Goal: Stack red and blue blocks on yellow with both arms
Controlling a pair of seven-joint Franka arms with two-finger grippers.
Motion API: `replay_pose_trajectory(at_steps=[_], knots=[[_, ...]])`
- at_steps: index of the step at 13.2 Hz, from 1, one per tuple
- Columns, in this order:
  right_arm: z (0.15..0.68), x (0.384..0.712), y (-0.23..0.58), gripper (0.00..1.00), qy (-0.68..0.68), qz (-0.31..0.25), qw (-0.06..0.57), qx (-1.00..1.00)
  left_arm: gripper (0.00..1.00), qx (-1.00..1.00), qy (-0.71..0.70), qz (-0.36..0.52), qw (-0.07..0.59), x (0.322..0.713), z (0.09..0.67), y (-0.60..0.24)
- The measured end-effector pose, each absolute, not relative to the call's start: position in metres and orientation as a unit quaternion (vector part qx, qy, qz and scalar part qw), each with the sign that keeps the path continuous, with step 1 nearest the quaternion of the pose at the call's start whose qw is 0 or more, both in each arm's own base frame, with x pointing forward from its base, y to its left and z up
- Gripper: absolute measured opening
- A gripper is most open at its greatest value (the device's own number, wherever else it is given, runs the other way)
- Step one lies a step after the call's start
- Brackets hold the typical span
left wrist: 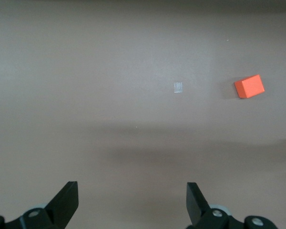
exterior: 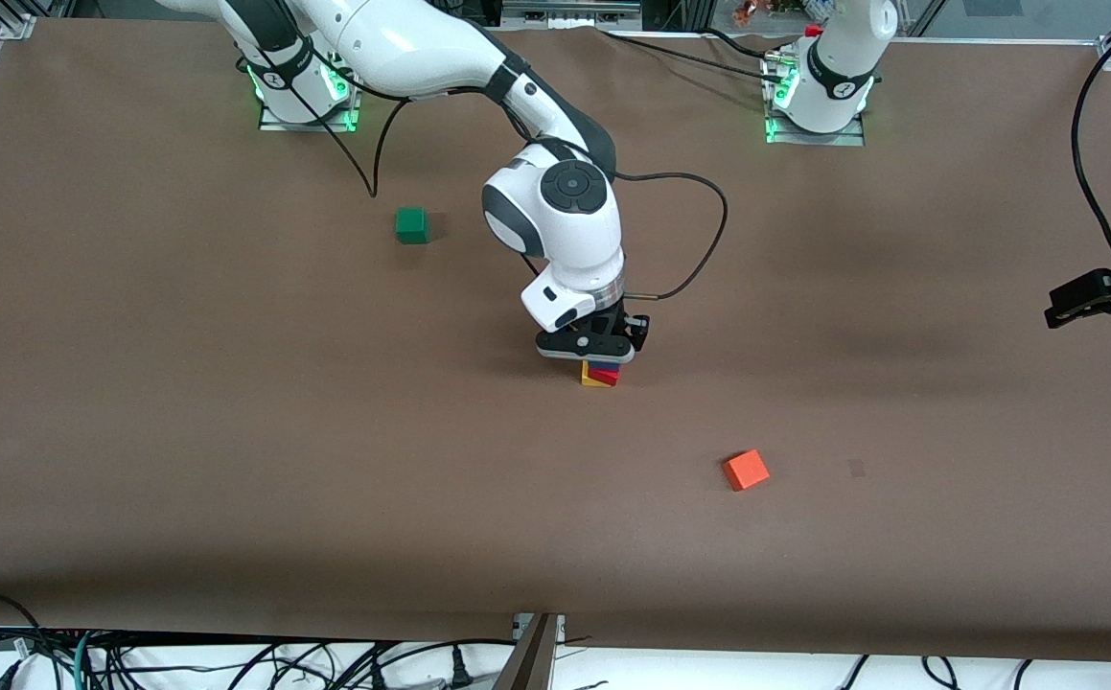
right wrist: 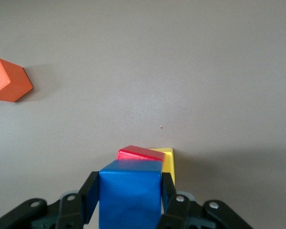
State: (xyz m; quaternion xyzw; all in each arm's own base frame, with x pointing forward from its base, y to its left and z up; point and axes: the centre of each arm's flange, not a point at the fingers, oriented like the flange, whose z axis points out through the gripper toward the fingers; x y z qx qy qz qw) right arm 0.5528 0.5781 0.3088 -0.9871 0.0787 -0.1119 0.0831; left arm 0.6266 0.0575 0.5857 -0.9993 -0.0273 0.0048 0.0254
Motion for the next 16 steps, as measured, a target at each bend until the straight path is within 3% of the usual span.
replay_pose_trajectory(at_steps=[2,5,6,12,16], knots=[[0.31,0.553,0.578,0.65,0.079,-0.113,0.083,-0.987,1.0,-0.999,-0.027,0.005,0.025,0.627,0.586,0.057],[0.321,0.558,0.574,0.94,0.083,-0.113,0.078,-0.987,1.0,-0.999,-0.027,0.005,0.02,0.627,0.586,0.056],[0.33,0.56,0.572,1.0,0.085,-0.113,0.076,-0.987,1.0,-0.999,-0.027,0.005,0.02,0.627,0.586,0.056],[0.44,0.611,0.486,1.0,0.127,-0.099,0.086,-0.983,1.0,-0.999,-0.029,0.004,0.02,0.627,0.586,0.058],[0.51,0.636,0.378,1.0,0.122,-0.03,0.076,-0.989,1.0,-0.999,-0.029,0.004,0.02,0.627,0.586,0.058]])
